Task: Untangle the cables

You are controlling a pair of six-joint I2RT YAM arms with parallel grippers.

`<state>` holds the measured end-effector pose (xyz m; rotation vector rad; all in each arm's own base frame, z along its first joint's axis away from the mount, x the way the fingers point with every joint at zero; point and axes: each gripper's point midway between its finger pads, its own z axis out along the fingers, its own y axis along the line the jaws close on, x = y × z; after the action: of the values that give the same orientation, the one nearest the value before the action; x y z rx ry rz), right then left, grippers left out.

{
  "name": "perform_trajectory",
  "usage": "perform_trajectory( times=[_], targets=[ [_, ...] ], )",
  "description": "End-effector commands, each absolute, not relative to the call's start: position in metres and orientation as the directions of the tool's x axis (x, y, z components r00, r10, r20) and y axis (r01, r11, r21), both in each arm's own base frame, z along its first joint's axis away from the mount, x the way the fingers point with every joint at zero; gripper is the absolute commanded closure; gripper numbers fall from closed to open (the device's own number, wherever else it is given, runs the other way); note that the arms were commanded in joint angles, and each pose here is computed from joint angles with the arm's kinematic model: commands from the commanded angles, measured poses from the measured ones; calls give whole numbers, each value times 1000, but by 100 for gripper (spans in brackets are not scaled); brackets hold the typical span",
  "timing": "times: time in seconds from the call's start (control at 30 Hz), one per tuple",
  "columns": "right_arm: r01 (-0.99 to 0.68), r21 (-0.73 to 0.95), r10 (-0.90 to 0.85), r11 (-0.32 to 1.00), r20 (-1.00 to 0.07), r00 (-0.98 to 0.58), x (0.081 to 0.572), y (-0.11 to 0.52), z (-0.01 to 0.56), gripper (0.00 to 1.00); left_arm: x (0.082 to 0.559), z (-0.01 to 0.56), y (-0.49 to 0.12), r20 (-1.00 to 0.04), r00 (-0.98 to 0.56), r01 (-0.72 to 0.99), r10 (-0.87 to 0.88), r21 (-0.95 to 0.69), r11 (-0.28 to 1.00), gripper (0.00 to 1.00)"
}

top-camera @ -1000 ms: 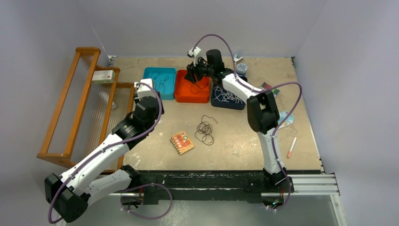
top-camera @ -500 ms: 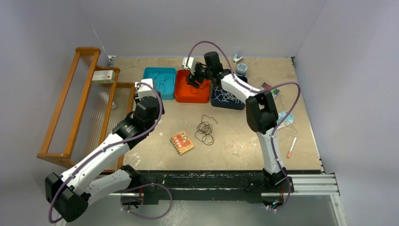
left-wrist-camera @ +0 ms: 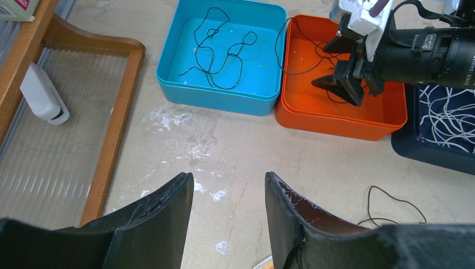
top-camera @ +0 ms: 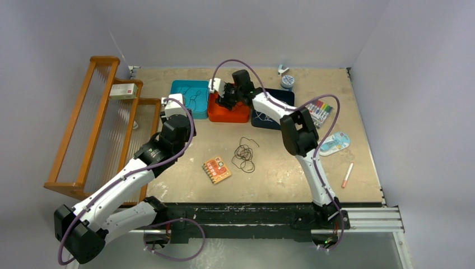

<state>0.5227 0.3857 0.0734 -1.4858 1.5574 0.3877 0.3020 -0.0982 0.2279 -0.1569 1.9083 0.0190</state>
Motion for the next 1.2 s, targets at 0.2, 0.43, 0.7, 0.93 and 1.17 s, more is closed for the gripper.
perform_trajectory(
  times=[0.2, 0.43, 0.7, 0.93, 1.17],
  targets=[
    [-828, -452, -613, 331, -770, 175, 552, 384, 109, 78, 306, 255, -99, -954, -272, -113, -127, -100, 989, 51],
    [-793, -477, -622, 380, -766, 162, 554, 367, 113, 100, 306, 255, -99, -954, -272, -112, -128, -101, 989, 51],
    [-778, -478, -641, 408, -757, 130, 549, 342, 115, 100, 307, 254, -100, -953, -274, -109, -128, -102, 989, 51],
    [-767, -476, -636, 431, -763, 116, 547, 328, 121, 100, 308, 253, -102, -952, -278, -104, -128, -102, 989, 51],
    [-811, -427, -612, 400, -783, 110, 536, 336, 128, 75, 308, 253, -104, -951, -279, -97, -134, -111, 989, 51]
  ],
)
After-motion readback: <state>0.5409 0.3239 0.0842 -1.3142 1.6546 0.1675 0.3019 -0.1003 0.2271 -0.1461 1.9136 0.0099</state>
